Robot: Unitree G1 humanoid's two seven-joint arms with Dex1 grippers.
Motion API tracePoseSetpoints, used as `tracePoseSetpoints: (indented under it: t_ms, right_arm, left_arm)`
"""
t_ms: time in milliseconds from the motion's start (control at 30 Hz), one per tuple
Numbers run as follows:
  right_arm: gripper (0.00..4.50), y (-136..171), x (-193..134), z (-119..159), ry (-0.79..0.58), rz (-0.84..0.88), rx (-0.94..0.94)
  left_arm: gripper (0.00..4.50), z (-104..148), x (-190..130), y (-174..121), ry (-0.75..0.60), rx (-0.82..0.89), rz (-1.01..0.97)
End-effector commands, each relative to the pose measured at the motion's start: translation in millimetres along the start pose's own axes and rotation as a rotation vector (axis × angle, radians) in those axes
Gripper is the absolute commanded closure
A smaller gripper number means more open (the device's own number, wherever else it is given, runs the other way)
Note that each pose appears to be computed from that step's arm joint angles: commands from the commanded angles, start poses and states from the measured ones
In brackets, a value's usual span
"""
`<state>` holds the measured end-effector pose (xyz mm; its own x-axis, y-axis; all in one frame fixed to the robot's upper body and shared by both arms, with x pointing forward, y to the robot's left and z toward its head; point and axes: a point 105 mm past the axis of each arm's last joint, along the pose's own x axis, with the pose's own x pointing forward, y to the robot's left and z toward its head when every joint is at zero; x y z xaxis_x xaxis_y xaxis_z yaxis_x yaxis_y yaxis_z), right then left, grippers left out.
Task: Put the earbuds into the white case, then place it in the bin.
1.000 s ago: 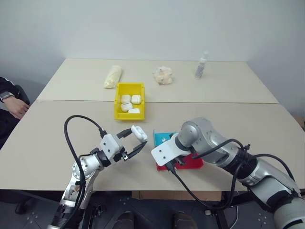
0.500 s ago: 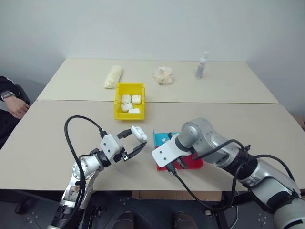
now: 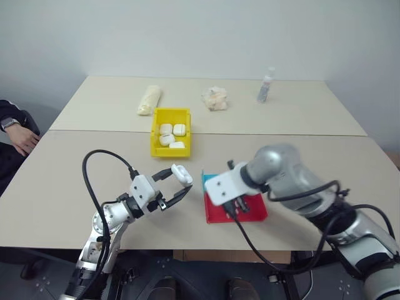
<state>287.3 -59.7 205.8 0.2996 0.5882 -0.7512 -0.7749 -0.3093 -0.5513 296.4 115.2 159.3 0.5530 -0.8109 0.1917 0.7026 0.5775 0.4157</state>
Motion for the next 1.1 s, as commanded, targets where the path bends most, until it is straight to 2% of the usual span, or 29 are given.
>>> tracePoseSetpoints:
  t_ms: [33,233,433,500,567,733,1100]
  right_arm:
    - [3.58,-14.0,-49.9,2.8,-0.072,-0.184,0.077]
    - [3.58,-25.2,-108.7,18.2,-0.405,-0.418,0.227]
    - [3.58,-19.9,-145.2,50.8,-0.783,-0.534,0.165]
    - [3.58,-12.4,-148.8,59.6,-0.918,-0.562,0.12]
    - [3.58,-5.4,-147.6,63.7,-0.989,-0.577,0.076]
    - [3.58,2.0,-135.1,64.6,-1.07,-0.561,0.033]
    - [3.58,-1.3,-111.0,48.6,-1.06,-0.525,0.059]
  left_arm:
    - [1.74,32.4,8.1,1.1,-0.114,0.034,-0.054]
    - [1.74,56.7,25.3,-14.8,-0.229,-0.037,-0.205]
    - [1.74,69.5,39.5,-21.7,-0.299,-0.076,-0.346]
    - [1.74,77.8,41.9,-29.1,-0.339,-0.085,-0.424]
    - [1.74,84.0,43.2,-32.6,-0.377,-0.084,-0.469]
    - [1.74,91.2,48.6,-34.6,-0.428,-0.083,-0.504]
    - [1.74,102.0,48.9,-37.6,-0.472,-0.08,-0.506]
